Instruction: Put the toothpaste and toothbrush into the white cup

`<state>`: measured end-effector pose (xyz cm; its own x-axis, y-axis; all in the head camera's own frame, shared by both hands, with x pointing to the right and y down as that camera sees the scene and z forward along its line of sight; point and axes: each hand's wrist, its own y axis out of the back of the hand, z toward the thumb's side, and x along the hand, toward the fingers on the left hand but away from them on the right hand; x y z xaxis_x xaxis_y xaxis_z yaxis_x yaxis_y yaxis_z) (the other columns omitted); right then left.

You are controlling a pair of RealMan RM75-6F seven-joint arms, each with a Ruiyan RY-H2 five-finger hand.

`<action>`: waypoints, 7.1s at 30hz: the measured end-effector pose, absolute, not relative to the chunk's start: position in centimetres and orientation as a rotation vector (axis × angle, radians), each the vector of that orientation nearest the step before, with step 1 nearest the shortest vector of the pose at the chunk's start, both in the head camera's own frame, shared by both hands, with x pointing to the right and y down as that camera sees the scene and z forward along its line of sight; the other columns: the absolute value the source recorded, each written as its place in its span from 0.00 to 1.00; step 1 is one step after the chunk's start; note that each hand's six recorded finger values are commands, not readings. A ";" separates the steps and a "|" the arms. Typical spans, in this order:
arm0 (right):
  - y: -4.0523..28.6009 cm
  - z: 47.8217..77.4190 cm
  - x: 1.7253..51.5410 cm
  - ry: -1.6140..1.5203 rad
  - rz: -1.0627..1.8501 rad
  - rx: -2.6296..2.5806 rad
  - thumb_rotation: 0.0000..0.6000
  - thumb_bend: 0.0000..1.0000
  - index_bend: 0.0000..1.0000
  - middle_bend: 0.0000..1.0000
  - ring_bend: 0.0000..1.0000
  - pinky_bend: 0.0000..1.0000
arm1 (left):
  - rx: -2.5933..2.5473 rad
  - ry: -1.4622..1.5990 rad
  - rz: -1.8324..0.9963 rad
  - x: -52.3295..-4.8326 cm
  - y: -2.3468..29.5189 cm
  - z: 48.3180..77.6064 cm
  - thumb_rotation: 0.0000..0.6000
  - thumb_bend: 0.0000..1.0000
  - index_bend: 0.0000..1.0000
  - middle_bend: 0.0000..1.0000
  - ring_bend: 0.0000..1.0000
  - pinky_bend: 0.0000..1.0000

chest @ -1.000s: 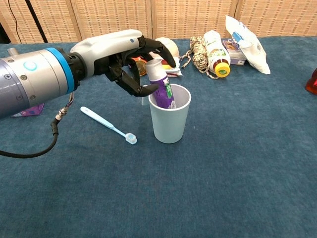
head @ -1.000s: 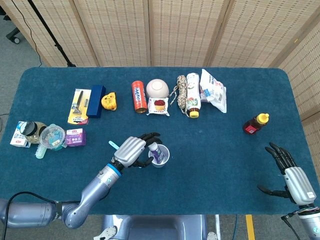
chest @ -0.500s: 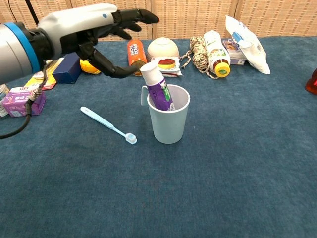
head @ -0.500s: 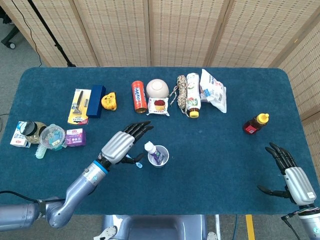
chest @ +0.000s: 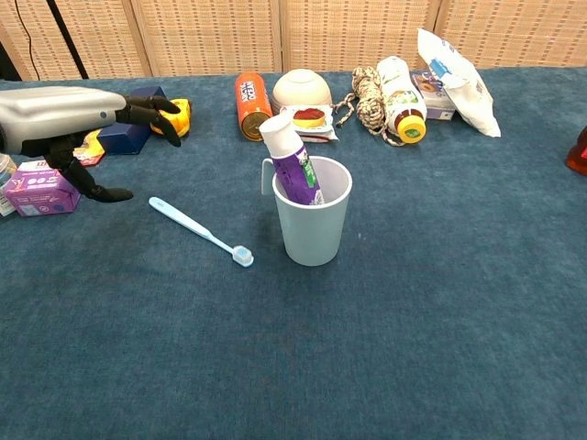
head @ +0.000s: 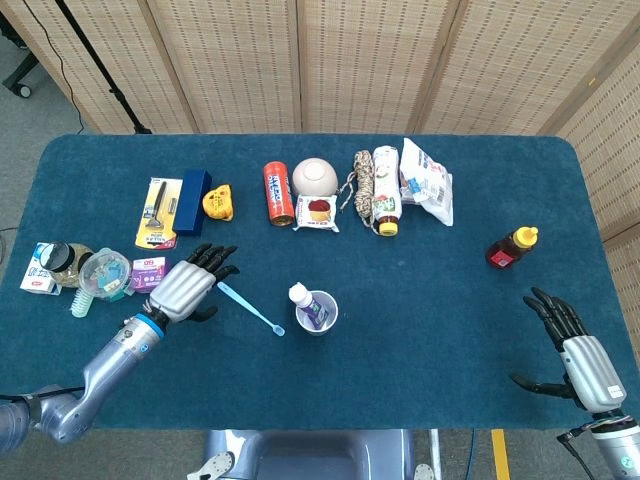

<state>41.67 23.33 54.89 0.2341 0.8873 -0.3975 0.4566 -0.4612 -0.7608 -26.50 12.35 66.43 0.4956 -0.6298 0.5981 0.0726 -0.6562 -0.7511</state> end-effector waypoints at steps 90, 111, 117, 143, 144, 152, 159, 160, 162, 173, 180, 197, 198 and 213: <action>23.2 54.8 41.8 -1.237 1.139 -2.028 1.00 0.00 0.00 0.00 0.00 0.00 | -1.937 0.450 -1.238 -20.5 14.1 71.0 1.00 0.41 0.61 0.00 0.00 0.00; 23.5 55.1 41.3 -1.213 1.145 -2.035 1.00 0.00 0.00 0.00 0.00 0.00 | -2.193 0.844 -1.024 -22.7 10.8 63.3 1.00 0.41 0.61 0.00 0.00 0.00; 23.5 55.1 41.3 -1.213 1.146 -2.033 1.00 0.00 0.00 0.00 0.00 0.00 | -2.367 1.085 -0.861 -24.2 9.2 59.6 1.00 0.41 0.61 0.00 0.00 0.00; 23.3 55.2 41.5 -1.221 1.150 -2.031 1.00 0.00 0.00 0.00 0.00 0.00 | -3.009 1.058 -0.492 -16.8 12.1 57.2 1.00 0.41 0.63 0.00 0.00 0.00; 23.3 55.1 41.5 -1.221 1.149 -2.031 1.00 0.00 0.00 0.00 0.00 0.00 | -3.013 1.052 -0.496 -16.4 12.2 57.4 1.00 0.41 0.63 0.00 0.00 0.00; 23.3 55.1 41.6 -1.227 1.150 -2.029 1.00 0.00 0.00 0.00 0.00 0.00 | -3.076 0.995 -0.538 -13.6 13.0 58.9 1.00 0.41 0.63 0.00 0.00 0.00; 23.2 55.2 41.8 -1.229 1.153 -2.030 1.00 0.00 0.00 0.00 0.00 0.00 | -3.096 0.952 -0.580 -11.6 13.0 60.1 1.00 0.41 0.63 0.00 0.00 0.00; 23.2 55.2 41.8 -1.229 1.153 -2.031 1.00 0.00 0.00 0.00 0.00 0.00 | -3.096 0.941 -0.599 -11.4 13.0 60.4 1.00 0.41 0.63 0.00 0.00 0.00; 23.2 55.2 41.8 -1.229 1.153 -2.031 1.00 0.00 0.00 0.00 0.00 0.00 | -3.092 0.923 -0.625 -11.1 12.9 60.7 1.00 0.41 0.63 0.00 0.00 0.00; 23.2 55.3 41.9 -1.230 1.159 -2.027 1.00 0.00 0.00 0.00 0.00 0.00 | -3.059 0.835 -0.715 -9.9 12.5 61.7 1.00 0.41 0.60 0.00 0.00 0.00; 23.2 55.3 41.8 -1.228 1.159 -2.030 1.00 0.00 0.00 0.00 0.00 0.00 | -3.033 0.842 -0.741 -9.9 12.3 61.9 1.00 0.40 0.32 0.00 0.00 0.00; 23.1 55.2 41.9 -1.233 1.155 -2.029 1.00 0.00 0.00 0.00 0.00 0.00 | -3.040 0.900 -0.668 -9.9 11.8 60.4 1.00 0.40 0.28 0.00 0.00 0.00; 23.1 55.2 41.9 -1.233 1.154 -2.029 1.00 0.00 0.00 0.00 0.00 0.00 | -3.042 0.903 -0.660 -9.9 11.8 60.2 1.00 0.40 0.28 0.00 0.00 0.00; 23.3 55.1 41.7 -1.228 1.149 -2.033 1.00 0.00 0.00 0.00 0.00 0.00 | -2.815 0.940 -0.612 -15.2 9.6 55.8 1.00 0.34 0.00 0.00 0.00 0.00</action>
<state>41.66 23.32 55.07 0.2379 0.8828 -0.4050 0.4633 -0.4697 -0.7515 -15.16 9.62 55.82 0.7269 -0.5967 0.3400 -0.5520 -0.8021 -0.2278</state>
